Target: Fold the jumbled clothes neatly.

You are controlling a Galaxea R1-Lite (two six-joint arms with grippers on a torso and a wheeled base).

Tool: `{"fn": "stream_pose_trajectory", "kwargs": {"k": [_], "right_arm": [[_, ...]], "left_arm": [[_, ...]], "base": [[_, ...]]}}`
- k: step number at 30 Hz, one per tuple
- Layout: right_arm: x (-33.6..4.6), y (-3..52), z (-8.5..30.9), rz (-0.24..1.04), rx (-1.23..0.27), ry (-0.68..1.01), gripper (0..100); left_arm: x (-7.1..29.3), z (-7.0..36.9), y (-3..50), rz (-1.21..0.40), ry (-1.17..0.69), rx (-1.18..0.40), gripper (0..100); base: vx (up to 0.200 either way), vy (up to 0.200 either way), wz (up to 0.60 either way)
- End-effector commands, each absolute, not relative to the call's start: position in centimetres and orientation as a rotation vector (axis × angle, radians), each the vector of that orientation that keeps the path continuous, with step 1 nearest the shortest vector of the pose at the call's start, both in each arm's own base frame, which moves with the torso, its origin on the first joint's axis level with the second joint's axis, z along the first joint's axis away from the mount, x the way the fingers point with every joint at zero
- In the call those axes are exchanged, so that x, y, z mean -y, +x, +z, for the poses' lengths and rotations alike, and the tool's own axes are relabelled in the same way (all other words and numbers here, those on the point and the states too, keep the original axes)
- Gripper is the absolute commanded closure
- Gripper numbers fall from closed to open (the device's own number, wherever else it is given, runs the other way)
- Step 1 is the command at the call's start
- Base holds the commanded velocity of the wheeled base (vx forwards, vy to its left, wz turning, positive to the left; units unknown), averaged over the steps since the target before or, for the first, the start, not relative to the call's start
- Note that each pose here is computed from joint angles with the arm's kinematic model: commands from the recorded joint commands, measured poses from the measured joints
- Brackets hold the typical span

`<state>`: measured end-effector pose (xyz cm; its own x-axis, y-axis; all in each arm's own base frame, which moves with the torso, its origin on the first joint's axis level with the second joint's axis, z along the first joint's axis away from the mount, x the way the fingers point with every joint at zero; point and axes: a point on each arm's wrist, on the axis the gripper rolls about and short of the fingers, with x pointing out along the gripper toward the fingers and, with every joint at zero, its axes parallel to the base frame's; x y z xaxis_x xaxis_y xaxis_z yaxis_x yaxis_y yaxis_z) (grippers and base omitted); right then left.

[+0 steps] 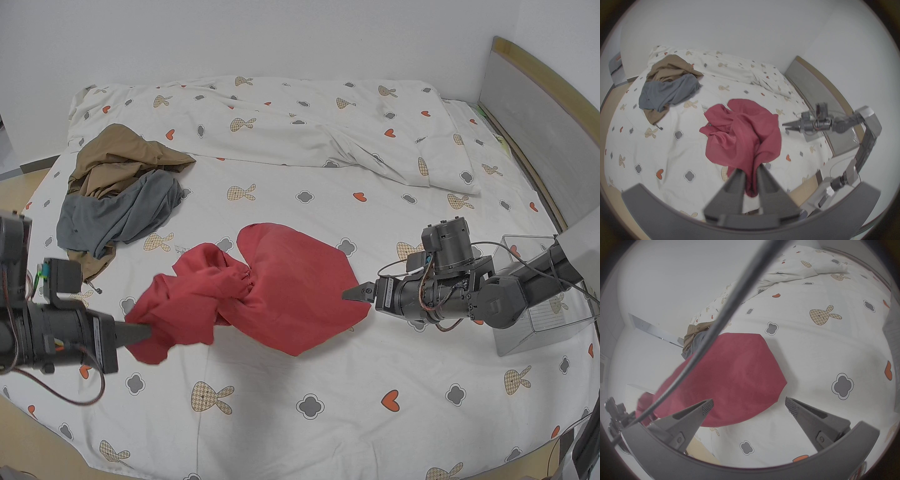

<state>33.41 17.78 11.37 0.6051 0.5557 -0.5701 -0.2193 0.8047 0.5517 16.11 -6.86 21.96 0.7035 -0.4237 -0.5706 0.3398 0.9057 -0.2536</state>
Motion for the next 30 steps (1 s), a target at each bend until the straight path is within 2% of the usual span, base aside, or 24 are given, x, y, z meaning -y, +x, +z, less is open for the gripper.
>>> {"fn": "stream_pose_trajectory", "kwargs": {"k": [1,6,12,16,17,22,26,30], "right_arm": [[-17.6,33.2,12.2,0.471,-0.783,0.462,0],[-17.7,33.2,12.9,0.481,-0.760,0.461,0],[-18.5,33.6,13.5,0.494,-0.764,0.444,0],[-21.2,33.3,14.3,0.529,-0.811,0.379,0],[-23.0,33.2,14.3,0.508,-0.831,0.296,0],[-27.9,32.9,12.7,0.413,-0.814,0.057,0],[-31.3,32.6,11.5,0.408,-0.768,-0.064,0],[-33.4,32.4,11.0,0.416,-0.741,-0.113,0]], "left_arm": [[7.1,19.9,13.2,-0.503,-0.094,-0.718,0],[6.6,19.8,10.2,-0.593,-0.078,-0.665,0],[6.9,21.3,10.3,-0.616,-0.091,-0.602,0],[7.8,21.3,13.2,-0.563,-0.099,-0.635,0],[8.3,21.0,15.5,-0.523,-0.112,-0.633,0],[7.9,20.7,19.5,-0.424,-0.158,-0.602,0],[7.9,21.0,20.2,-0.414,-0.198,-0.601,0],[7.7,21.2,20.0,-0.411,-0.217,-0.595,0]], "base": [[0.000,0.000,0.00],[0.000,0.000,0.00],[0.000,0.000,0.00],[0.000,0.000,0.00],[0.000,0.000,0.00],[0.000,0.000,0.00],[0.000,0.000,0.00],[0.000,0.000,0.00]]}}
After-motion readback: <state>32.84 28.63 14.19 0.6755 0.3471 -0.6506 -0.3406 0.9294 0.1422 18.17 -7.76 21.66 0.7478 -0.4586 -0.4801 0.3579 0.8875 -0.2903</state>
